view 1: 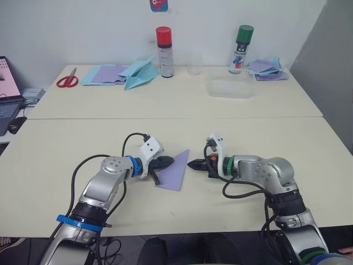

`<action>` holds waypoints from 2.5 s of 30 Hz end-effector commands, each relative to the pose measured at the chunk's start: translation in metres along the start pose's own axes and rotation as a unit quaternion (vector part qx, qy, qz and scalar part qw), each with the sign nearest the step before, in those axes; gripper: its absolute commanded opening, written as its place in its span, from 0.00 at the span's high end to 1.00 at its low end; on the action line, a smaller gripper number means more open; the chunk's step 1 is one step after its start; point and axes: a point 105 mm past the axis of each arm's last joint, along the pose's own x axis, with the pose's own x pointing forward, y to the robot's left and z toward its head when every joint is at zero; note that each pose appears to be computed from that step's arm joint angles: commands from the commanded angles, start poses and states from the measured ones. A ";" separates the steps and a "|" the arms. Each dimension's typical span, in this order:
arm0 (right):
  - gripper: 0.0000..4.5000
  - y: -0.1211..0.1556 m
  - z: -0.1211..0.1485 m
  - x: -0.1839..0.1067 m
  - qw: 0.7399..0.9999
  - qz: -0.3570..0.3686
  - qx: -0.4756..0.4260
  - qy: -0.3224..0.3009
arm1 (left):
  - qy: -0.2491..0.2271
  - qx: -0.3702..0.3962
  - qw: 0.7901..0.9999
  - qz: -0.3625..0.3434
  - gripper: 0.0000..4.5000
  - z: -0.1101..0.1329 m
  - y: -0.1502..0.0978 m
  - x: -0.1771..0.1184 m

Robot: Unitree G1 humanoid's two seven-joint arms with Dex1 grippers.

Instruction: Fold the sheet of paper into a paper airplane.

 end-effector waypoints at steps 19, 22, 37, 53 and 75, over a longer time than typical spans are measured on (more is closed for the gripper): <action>0.36 0.038 -0.024 0.031 0.985 0.045 0.153 0.061 | 0.029 -0.032 0.999 -0.001 1.00 -0.021 -0.013 0.001; 0.36 0.038 -0.024 0.035 0.985 0.041 0.154 0.068 | 0.028 -0.033 0.999 0.001 1.00 -0.021 -0.013 0.002; 0.99 0.025 -0.014 0.029 0.993 0.018 0.103 0.060 | 0.006 -0.042 0.999 0.021 1.00 -0.015 -0.008 -0.005; 0.99 0.017 0.014 0.017 0.995 0.051 -0.016 0.078 | -0.048 -0.042 0.997 0.045 1.00 0.020 0.014 -0.066; 0.99 0.010 0.034 0.011 0.833 0.268 -0.359 0.325 | -0.024 -0.079 0.996 -0.033 1.00 0.007 -0.031 -0.108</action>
